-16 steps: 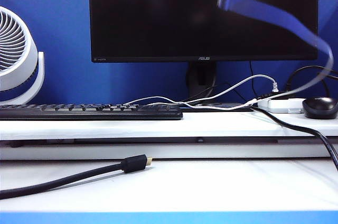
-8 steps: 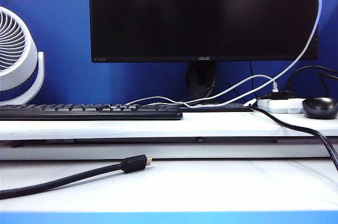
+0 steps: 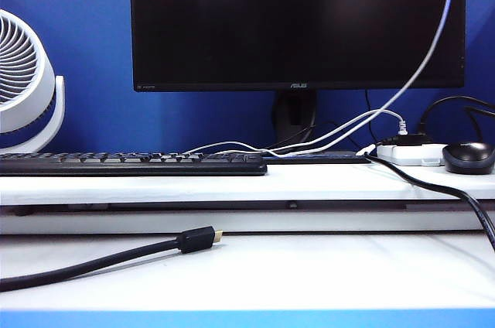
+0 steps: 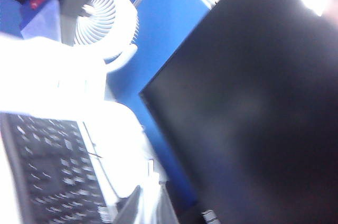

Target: Pick up the Type-C charging cable and the charging base, insert one end of the Type-C charger into the corresponding slot on the base, and finally place the plugged-in charger back on the table.

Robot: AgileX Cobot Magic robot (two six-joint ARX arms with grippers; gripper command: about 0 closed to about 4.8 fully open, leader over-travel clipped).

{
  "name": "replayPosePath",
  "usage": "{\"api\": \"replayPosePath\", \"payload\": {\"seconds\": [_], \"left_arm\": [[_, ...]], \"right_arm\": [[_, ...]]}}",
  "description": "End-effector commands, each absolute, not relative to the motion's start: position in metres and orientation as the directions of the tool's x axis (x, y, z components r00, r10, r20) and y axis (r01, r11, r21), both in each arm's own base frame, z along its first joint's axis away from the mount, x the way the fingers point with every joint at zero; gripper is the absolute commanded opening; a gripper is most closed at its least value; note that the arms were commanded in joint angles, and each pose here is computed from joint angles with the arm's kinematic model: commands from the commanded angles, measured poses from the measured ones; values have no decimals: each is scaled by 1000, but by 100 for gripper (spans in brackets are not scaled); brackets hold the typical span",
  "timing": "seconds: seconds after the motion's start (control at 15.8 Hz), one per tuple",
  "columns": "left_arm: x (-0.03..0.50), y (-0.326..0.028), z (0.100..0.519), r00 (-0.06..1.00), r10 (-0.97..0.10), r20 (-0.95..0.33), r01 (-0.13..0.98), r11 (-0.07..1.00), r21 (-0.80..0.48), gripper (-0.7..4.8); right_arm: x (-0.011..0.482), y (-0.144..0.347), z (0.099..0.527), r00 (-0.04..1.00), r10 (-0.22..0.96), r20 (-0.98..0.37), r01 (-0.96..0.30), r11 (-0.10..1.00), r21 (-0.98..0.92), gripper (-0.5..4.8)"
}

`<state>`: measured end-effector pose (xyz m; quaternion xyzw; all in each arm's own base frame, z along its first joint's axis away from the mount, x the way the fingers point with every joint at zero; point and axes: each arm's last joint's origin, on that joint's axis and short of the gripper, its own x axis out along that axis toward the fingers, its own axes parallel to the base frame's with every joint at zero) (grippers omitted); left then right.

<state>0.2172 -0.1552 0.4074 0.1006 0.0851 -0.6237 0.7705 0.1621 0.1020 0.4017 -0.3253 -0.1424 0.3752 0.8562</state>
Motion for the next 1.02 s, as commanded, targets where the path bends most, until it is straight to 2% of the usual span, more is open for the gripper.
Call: {"api": "replayPosePath", "payload": {"seconds": [0.06,0.19,0.44,0.51,0.7,0.83,1.02], "left_arm": [[216,-156,409,155,-958,-241,987,161,-5,268],[215,-156,409,133,-963,-235,990,140,-13,268],[216,-156,409,137,-963,-233,990,142,-8,268],[216,-156,410,137,-963,-230,990,142,-5,268],[216,-156,410,139,-964,-226,989,146,-15,268],[216,-156,410,138,-964,-227,989,146,-20,268],[216,-156,410,137,-964,-226,985,156,-67,268]], "right_arm": [[159,106,404,692,722,18,-389,393,-833,-1],[159,106,404,713,701,16,-324,350,-879,-1],[159,106,404,715,699,20,-318,351,-881,-1],[159,106,403,709,705,10,-335,350,-875,-1],[158,106,390,691,712,-124,-500,348,-793,-1],[158,106,386,683,711,-166,-524,319,-790,-1],[159,107,392,682,725,-101,-376,229,-898,-1]]}}
